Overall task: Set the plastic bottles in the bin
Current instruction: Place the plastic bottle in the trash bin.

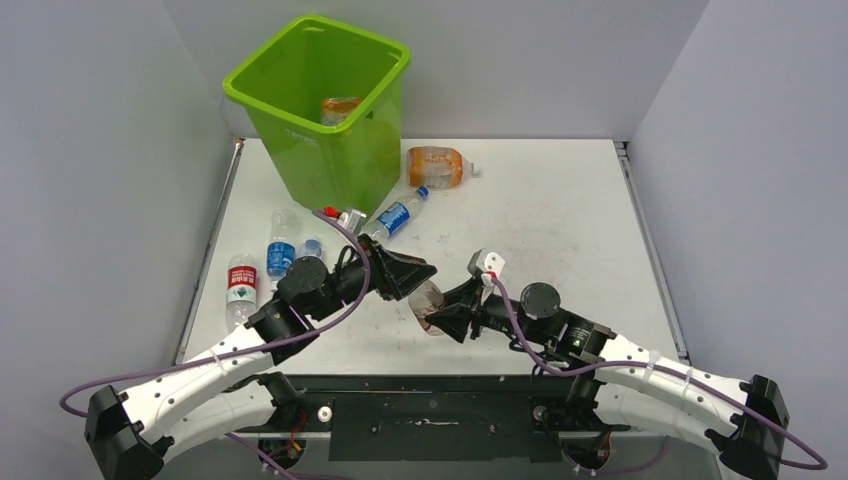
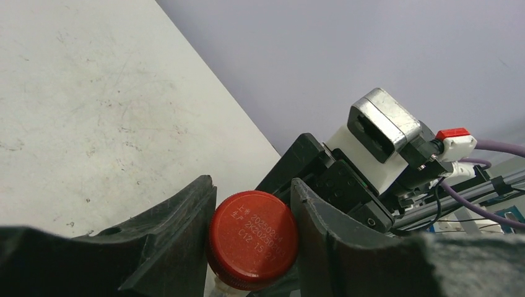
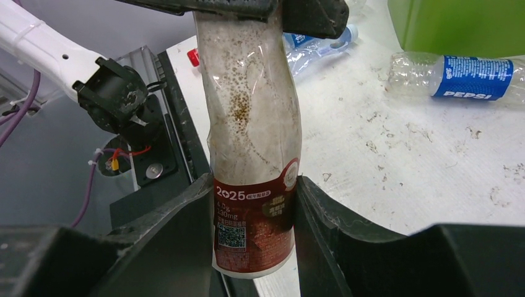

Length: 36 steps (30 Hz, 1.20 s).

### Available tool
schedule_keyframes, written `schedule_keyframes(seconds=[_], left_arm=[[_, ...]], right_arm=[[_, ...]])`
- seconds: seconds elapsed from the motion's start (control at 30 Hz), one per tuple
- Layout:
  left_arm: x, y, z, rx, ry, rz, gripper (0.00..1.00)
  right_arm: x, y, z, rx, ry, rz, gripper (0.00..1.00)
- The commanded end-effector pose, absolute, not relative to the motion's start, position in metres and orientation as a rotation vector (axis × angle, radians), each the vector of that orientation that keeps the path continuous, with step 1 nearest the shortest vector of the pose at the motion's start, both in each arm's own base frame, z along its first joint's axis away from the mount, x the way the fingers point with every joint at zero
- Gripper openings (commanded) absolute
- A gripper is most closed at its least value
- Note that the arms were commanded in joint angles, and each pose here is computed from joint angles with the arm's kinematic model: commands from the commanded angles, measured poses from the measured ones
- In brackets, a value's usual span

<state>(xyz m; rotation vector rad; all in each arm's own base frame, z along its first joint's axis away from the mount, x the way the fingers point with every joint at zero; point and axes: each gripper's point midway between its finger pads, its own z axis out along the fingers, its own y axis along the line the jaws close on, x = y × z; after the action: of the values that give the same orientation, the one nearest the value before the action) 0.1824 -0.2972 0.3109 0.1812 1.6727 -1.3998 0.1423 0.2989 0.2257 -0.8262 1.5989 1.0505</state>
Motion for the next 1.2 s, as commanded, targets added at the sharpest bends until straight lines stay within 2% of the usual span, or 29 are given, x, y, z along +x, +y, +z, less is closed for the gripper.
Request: schedule_keyframes(seconds=[0.0,0.03,0.07,0.1,0.13,0.17,0.2,0.23,0.4,0.63,0.77,0.9,1.07,1.17], left_arm=[[0.176,-0.299,0.339,0.211,1.602,-1.453,0.07],[0.176,-0.299,0.340,0.212,1.596,-1.452,0.00],[0.177,-0.298,0.341,0.211,1.591,-1.447,0.00],[0.178,-0.297,0.343,0.212,1.582,-1.439,0.00],[0.179,-0.295,0.346,0.214,1.572,-1.422,0.00],[0.181,-0.293,0.349,0.213,1.563,-1.397,0.00],[0.184,-0.288,0.353,0.206,1.551,-1.363,0.00],[0.189,-0.283,0.359,0.198,1.532,-1.320,0.00],[0.217,-0.233,0.417,0.130,1.392,-0.995,0.00],[0.255,-0.148,0.535,-0.042,1.103,-0.549,0.00],[0.293,-0.121,0.589,-0.124,0.994,-0.503,0.00],[0.341,-0.085,0.620,-0.252,0.931,-0.533,0.00],[0.383,-0.075,0.644,-0.285,0.826,-0.556,0.00],[0.427,-0.094,0.632,-0.235,0.876,-0.557,0.00]], right_arm=[[0.152,0.296,0.261,-0.780,1.504,1.008,0.20],[0.153,0.294,0.261,-0.764,1.510,1.005,0.26],[0.155,0.293,0.262,-0.745,1.522,1.004,0.39],[0.154,0.292,0.263,-0.731,1.529,1.010,0.62],[0.153,0.292,0.268,-0.711,1.539,1.025,0.81],[0.153,0.291,0.271,-0.695,1.548,1.034,0.95],[0.152,0.290,0.278,-0.680,1.548,1.043,0.95],[0.149,0.287,0.283,-0.670,1.549,1.052,0.90],[0.142,0.269,0.303,-0.618,1.541,1.060,0.90],[0.160,0.229,0.276,-0.359,1.631,0.953,0.90],[0.174,0.212,0.252,-0.082,1.680,0.968,0.90],[0.184,0.197,0.239,0.215,1.637,1.059,0.90],[0.175,0.219,0.215,0.014,1.742,1.028,0.90],[0.171,0.232,0.200,-0.102,1.844,0.976,0.90]])
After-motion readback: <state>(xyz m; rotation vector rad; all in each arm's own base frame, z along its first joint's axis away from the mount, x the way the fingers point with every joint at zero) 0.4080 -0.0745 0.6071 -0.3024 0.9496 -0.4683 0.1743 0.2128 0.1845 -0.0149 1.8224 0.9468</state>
